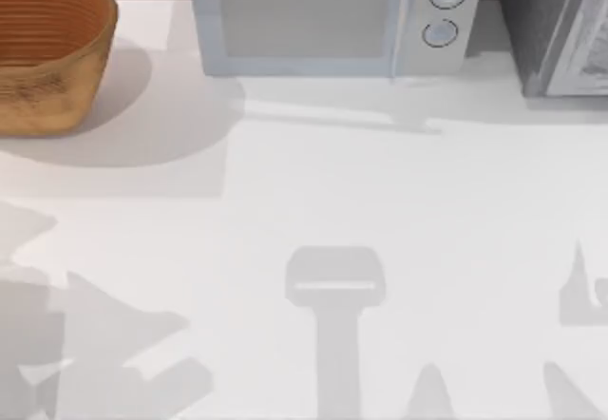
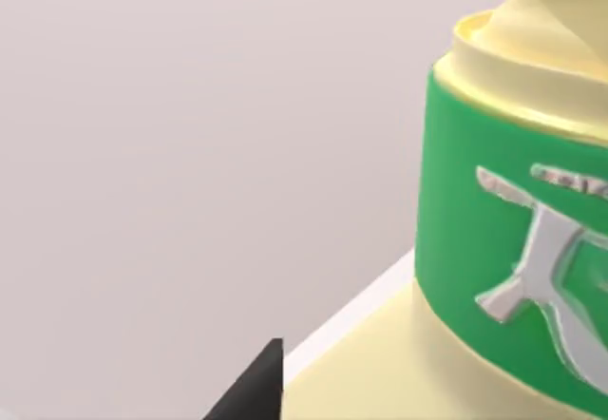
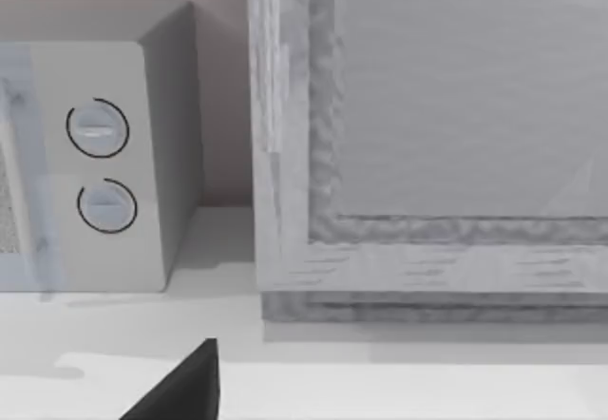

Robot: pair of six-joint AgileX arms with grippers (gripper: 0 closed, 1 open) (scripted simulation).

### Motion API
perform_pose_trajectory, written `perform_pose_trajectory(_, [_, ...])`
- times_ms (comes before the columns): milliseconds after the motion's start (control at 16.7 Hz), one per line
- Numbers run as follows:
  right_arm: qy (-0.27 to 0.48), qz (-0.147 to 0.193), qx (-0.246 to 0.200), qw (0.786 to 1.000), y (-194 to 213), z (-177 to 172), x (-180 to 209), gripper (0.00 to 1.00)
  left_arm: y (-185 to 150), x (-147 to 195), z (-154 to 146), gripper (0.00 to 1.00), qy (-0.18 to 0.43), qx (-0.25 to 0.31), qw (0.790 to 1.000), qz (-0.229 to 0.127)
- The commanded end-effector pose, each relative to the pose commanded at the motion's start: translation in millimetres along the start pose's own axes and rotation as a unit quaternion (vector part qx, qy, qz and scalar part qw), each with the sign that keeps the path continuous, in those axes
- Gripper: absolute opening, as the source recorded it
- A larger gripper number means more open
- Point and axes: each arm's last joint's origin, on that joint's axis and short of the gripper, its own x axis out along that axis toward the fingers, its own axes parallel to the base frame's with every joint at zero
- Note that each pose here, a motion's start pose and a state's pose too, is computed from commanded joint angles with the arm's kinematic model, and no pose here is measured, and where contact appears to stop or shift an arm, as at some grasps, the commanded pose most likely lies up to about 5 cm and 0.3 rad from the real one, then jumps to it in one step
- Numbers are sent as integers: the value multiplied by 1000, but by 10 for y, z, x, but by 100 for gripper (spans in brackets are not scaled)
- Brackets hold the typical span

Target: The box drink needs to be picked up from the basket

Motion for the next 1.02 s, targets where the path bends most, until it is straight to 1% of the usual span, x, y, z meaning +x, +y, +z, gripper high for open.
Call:
perform_pose_trajectory(660, [0, 0, 0, 1000, 0, 0, 0, 100, 0, 0, 0, 98, 0, 0, 1000, 0])
perform_pose_trajectory(720, [0, 0, 0, 1000, 0, 0, 0, 100, 0, 0, 0, 100, 0, 0, 1000, 0])
perform_pose_trajectory(1020, [0, 0, 0, 1000, 0, 0, 0, 100, 0, 0, 0, 100, 0, 0, 1000, 0])
